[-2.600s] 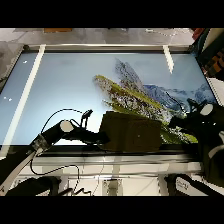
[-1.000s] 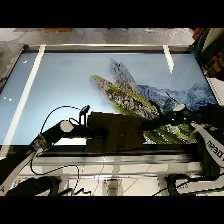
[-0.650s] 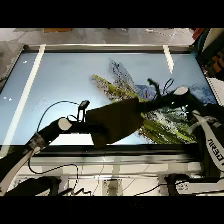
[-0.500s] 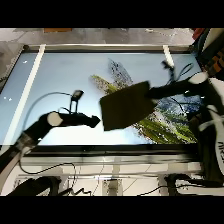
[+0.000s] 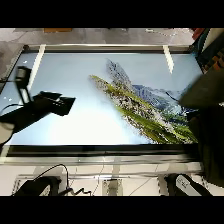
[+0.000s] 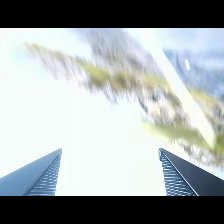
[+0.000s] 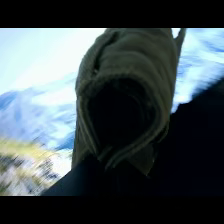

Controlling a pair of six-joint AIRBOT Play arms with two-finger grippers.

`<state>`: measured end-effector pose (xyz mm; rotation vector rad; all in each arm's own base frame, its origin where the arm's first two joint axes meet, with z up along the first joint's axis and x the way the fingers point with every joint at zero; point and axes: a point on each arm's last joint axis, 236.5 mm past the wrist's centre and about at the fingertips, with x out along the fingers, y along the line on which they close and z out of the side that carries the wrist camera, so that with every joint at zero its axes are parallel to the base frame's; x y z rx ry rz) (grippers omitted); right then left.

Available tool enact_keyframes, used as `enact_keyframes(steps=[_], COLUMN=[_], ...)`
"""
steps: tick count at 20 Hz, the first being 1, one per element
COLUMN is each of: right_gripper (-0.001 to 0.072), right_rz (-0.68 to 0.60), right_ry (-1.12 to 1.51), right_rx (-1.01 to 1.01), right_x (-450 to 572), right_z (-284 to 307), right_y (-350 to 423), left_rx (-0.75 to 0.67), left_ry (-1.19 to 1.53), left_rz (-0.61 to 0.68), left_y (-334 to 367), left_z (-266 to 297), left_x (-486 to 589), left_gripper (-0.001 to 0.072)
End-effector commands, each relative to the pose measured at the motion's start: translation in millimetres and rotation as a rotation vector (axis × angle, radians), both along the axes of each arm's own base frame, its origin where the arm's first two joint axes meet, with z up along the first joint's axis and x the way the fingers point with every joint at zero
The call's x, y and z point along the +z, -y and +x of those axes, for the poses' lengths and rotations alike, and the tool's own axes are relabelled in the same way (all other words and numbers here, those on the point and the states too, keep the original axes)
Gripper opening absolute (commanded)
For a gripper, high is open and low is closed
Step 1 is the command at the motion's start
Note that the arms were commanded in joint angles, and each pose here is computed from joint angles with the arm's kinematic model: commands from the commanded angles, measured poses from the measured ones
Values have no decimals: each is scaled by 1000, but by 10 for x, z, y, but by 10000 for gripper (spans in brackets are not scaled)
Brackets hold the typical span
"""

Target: Fold the clothes and pants, and hang the long-sleeved shirts on hangers.

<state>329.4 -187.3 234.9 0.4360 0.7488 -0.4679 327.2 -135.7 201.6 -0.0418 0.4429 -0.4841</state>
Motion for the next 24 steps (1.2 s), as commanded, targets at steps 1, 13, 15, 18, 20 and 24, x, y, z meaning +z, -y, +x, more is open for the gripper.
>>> enact_keyframes(steps=[1,13,15,18,20,24], right_gripper=[38,459,129,39,38,38], right_rz=[49,161,188,181,164,57], right_ry=[-22,-91,-34,-7,-76,-183], right_rx=[-568,-833,-679,-249,-91,218], right_x=[148,-44,-32,-62,-179,-339], right_z=[-1216,-2017,-1679,-930,-641,-134], right_y=[699,909,811,321,-11,-793], left_rx=[26,26,26,26,26,26], left_ry=[113,118,118,118,118,118], left_rz=[-5,-7,-6,-7,-6,-7], left_y=[-131,-133,-133,-133,-133,-133], left_z=[-193,-210,-210,-210,-210,-210], left_x=[368,386,385,384,384,384], left_gripper=[698,699,699,699,698,698])
